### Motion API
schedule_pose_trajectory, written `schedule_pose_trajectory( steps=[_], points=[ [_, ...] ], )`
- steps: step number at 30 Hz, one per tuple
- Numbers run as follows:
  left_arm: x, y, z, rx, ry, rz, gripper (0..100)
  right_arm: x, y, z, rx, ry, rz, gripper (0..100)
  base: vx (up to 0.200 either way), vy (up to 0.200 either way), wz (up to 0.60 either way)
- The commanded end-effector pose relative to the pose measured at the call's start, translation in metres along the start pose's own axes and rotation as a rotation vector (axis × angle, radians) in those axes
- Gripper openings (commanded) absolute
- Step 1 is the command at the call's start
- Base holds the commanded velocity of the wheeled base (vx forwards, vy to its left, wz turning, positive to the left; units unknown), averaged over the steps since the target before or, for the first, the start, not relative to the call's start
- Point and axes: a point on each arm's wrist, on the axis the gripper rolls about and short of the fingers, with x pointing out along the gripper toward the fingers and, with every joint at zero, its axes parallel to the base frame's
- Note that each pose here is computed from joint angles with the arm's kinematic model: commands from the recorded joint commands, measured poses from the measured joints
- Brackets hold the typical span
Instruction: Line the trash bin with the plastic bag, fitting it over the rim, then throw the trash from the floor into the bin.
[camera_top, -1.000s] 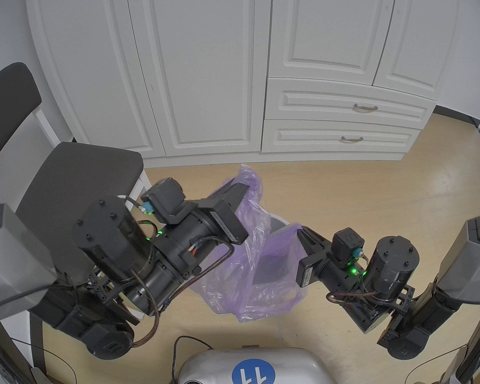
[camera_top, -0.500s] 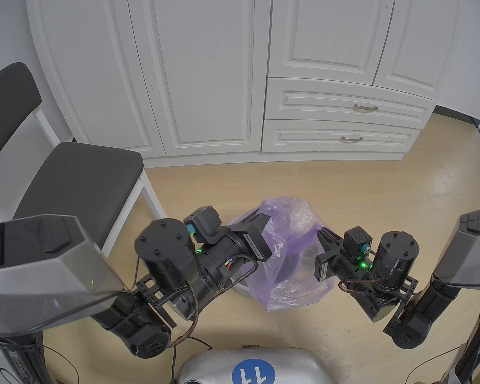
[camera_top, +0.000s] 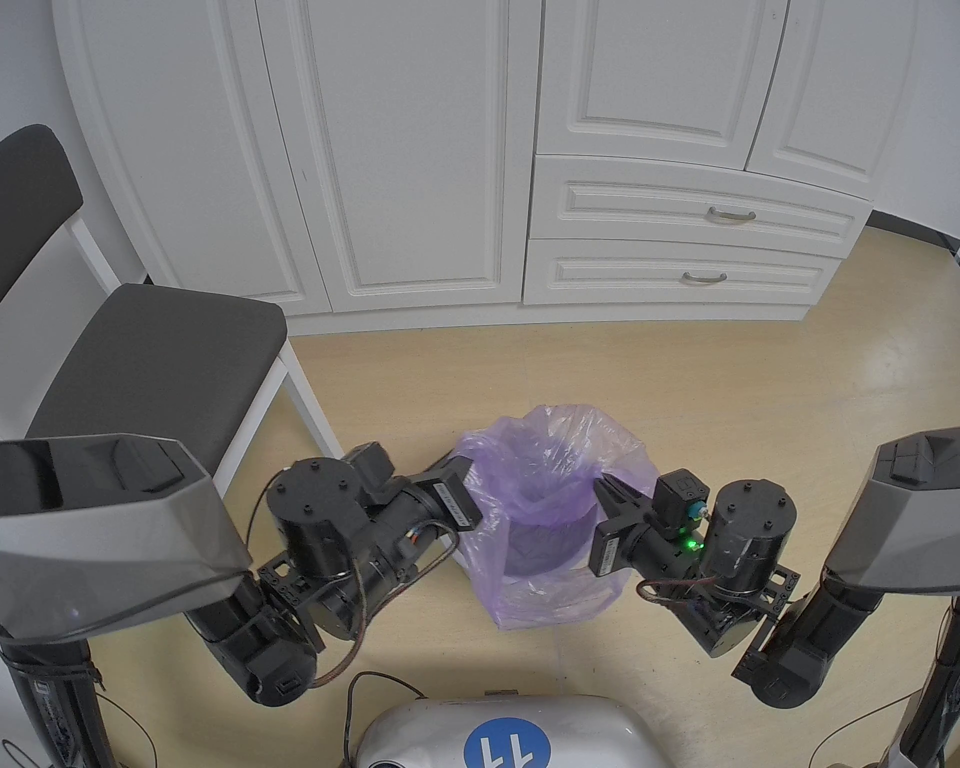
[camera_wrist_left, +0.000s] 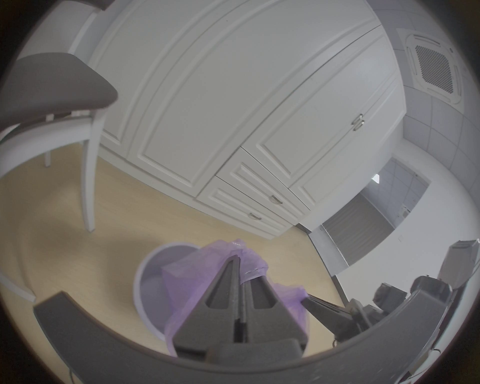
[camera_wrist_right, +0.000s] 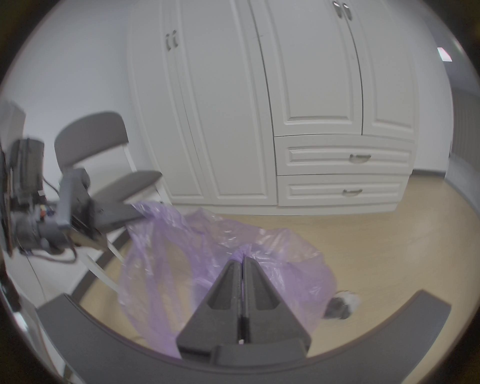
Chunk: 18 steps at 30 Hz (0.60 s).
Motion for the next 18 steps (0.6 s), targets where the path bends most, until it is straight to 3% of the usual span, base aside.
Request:
schedule_pose_trajectory(
  steps=[1,7,12,18],
  points=[
    [-0.016,0.021,0.032,-0.002,-0.051,0.057,0,0.002,0.04,0.002,0.136,-0.017,0.109,0,0.0,0.0,0.0],
    [-0.029,0.041,0.039,0.014,0.021,0.033,0,-0.003,0.06,0.019,0.302,0.096,0.149,0,0.0,0.0,0.0],
    [-0.03,0.049,0.042,0.028,0.038,0.043,0,0.01,0.061,0.033,0.406,0.197,0.1,0,0.0,0.0,0.0],
    [-0.009,0.06,0.038,0.014,0.025,0.097,0,0.046,0.042,0.027,0.475,0.213,0.0,0,0.0,0.0,0.0]
  ],
)
